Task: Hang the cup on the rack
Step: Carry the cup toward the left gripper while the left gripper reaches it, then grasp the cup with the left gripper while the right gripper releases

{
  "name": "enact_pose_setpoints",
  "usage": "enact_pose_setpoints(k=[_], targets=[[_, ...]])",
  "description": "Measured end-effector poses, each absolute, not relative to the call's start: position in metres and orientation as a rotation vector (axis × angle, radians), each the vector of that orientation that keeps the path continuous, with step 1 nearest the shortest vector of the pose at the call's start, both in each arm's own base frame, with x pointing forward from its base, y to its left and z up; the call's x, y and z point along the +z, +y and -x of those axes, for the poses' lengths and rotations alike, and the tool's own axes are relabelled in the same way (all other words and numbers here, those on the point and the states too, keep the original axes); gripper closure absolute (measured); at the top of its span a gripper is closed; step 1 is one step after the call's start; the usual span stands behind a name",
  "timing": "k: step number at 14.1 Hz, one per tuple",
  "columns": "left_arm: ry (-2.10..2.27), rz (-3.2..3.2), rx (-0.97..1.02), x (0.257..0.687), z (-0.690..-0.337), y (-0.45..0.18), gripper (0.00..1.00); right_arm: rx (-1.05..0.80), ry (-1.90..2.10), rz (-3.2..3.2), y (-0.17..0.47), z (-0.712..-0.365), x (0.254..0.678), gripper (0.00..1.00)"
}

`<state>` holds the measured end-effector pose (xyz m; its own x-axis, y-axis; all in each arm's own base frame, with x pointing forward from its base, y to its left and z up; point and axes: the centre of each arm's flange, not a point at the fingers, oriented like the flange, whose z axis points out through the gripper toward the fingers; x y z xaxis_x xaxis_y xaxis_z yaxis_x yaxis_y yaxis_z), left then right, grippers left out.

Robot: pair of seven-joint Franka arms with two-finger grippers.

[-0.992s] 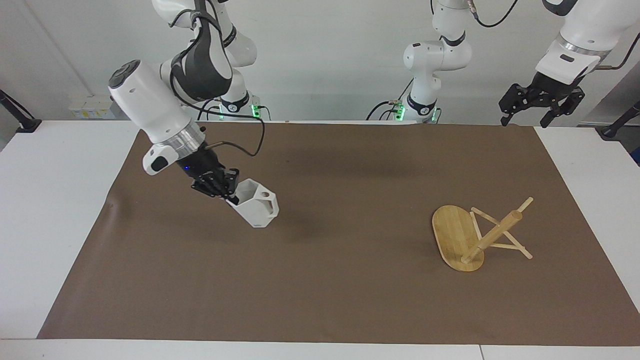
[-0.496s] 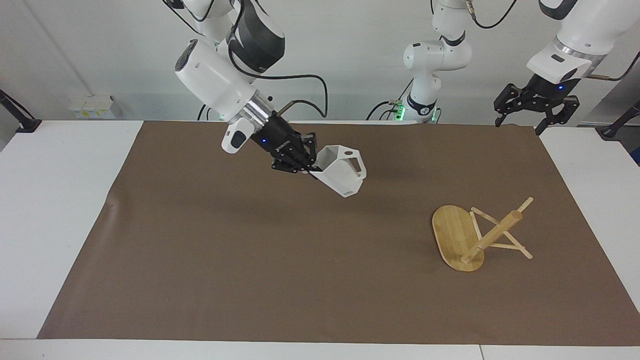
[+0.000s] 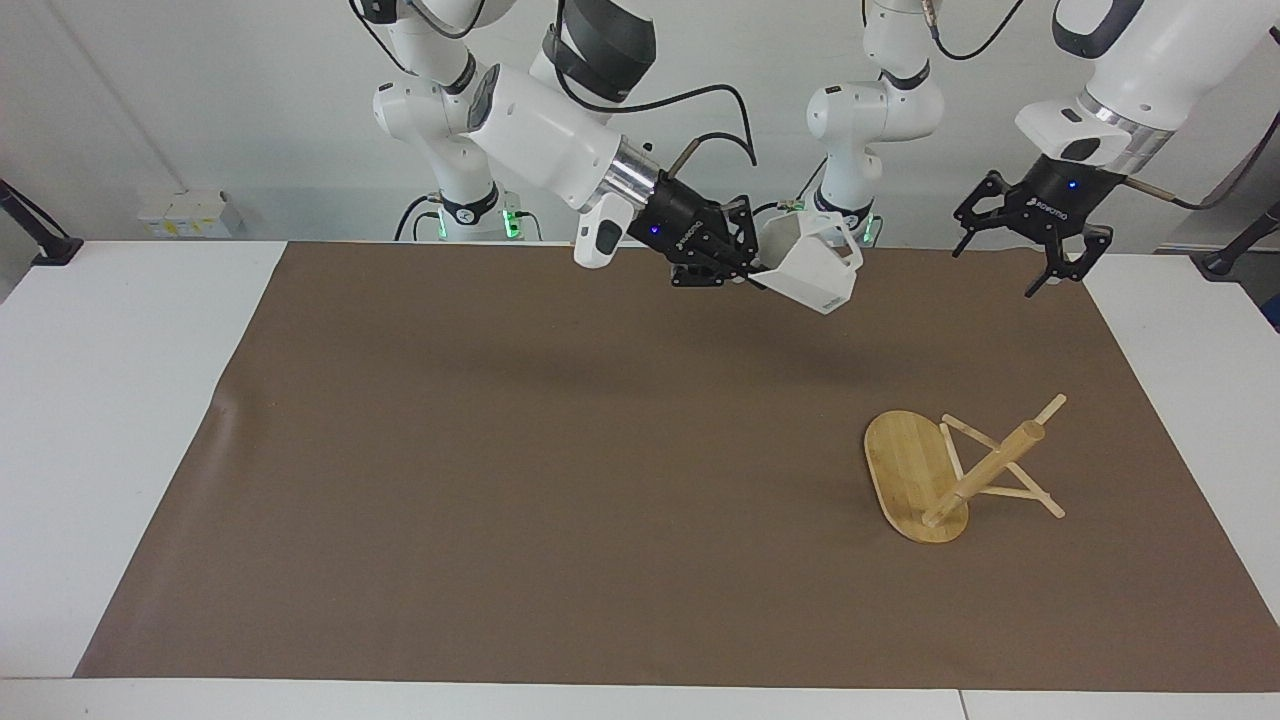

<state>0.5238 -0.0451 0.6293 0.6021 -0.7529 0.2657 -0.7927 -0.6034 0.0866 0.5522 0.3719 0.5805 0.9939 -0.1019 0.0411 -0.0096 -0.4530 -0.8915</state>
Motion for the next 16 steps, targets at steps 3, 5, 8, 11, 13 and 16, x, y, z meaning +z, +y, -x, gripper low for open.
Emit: enact_pose_setpoints(k=[3, 5, 8, 11, 13, 16], targets=[[-1.45, -2.452, 0.369, 0.615, -0.511, -0.054, 0.0, -0.096, 0.099, 2.02, 0.37, -0.555, 0.58, 0.96], [-1.583, -2.358, 0.433, 0.613, -0.505, -0.055, 0.0, -0.093, 0.099, 2.02, 0.371, -0.554, 0.579, 0.96], [-1.644, -2.279, 0.522, 0.608, -0.503, -0.058, 0.0, -0.081, 0.107, 2.018, 0.373, -0.554, 0.577, 0.96], [-1.638, -2.225, 0.609, 0.601, -0.504, -0.078, 0.0, -0.073, 0.115, 2.018, 0.374, -0.554, 0.576, 0.96], [-1.625, -2.189, 0.664, 0.602, -0.505, -0.096, 0.0, -0.061, 0.11, 2.018, 0.381, -0.549, 0.576, 0.96], [-1.588, -2.155, 0.7, 0.604, -0.504, -0.104, 0.0, -0.034, 0.089, 2.02, 0.397, -0.537, 0.574, 0.96]])
